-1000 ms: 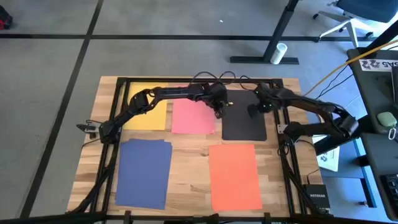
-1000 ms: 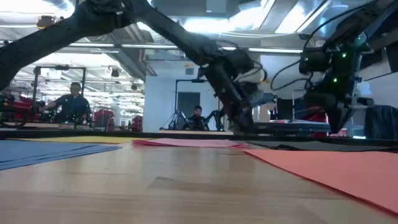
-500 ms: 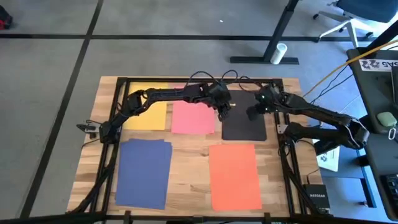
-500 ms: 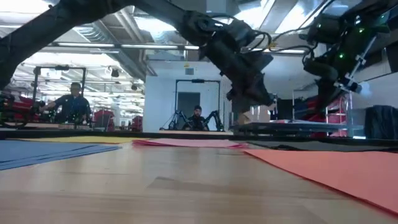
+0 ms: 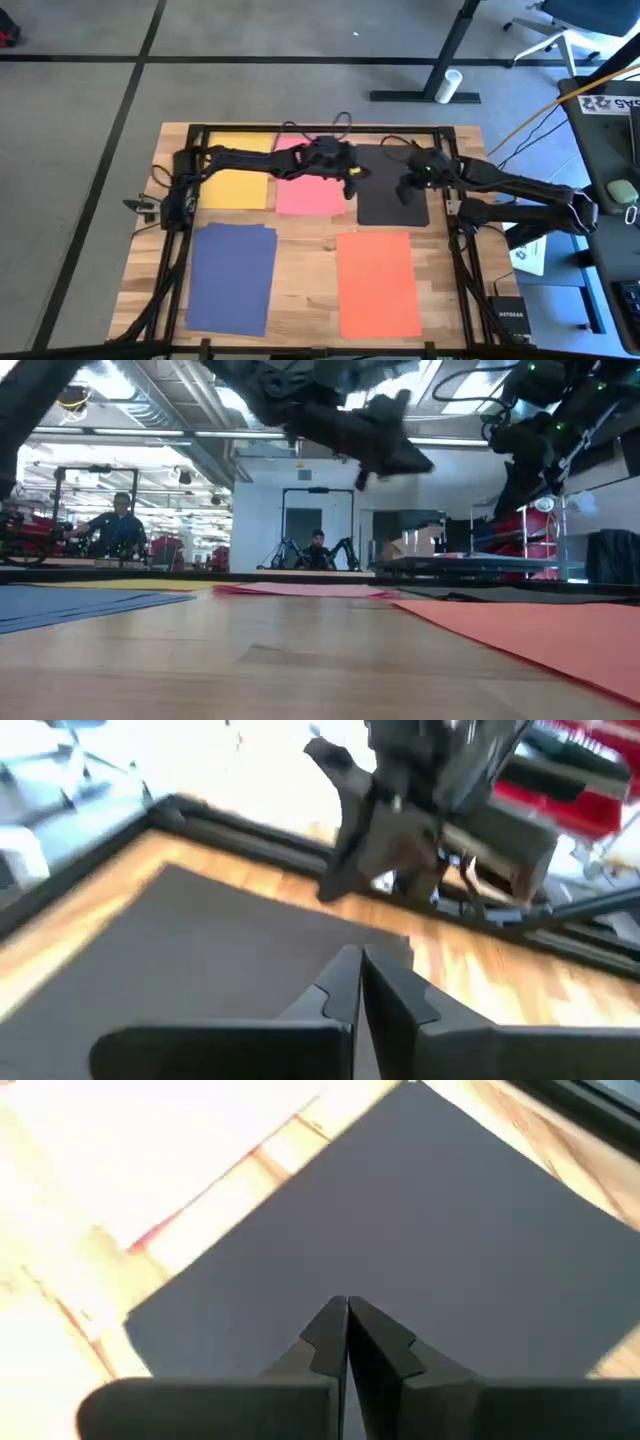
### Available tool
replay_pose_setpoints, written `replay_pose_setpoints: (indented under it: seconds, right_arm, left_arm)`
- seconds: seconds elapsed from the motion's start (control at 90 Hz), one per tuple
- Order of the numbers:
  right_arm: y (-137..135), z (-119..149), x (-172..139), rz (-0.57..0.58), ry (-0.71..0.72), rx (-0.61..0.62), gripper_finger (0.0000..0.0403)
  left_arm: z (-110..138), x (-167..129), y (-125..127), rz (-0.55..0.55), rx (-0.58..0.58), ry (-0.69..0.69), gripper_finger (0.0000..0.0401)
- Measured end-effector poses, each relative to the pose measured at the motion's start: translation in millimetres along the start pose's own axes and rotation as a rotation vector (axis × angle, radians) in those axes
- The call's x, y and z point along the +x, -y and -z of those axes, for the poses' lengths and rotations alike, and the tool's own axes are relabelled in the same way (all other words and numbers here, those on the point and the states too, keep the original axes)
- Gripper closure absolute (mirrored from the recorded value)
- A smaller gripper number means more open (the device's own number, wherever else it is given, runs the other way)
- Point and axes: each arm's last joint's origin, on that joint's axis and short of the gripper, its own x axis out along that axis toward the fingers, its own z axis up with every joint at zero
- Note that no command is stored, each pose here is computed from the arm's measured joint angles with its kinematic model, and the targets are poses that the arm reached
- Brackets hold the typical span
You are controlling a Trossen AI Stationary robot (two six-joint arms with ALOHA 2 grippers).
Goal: Organize paper
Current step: Adjust the stacked black papers
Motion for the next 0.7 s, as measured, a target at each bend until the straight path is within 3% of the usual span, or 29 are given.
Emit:
replay_pose_setpoints:
  seconds: [0.244,0.422,0.7]
  right_arm:
    - [-18,-1,-2,-0.111,0.046,-0.087,0.0403]
    - [-35,1,-2,-0.206,0.054,-0.141,0.0403]
    - [-64,15,14,-0.267,-0.059,-0.217,0.0402]
  left_arm:
    - [15,-53,5,0.004,0.025,0.099,0.0401]
    - [33,-80,8,0.005,0.025,0.064,0.0401]
    - [55,-106,26,0.091,0.029,0.19,0.0401]
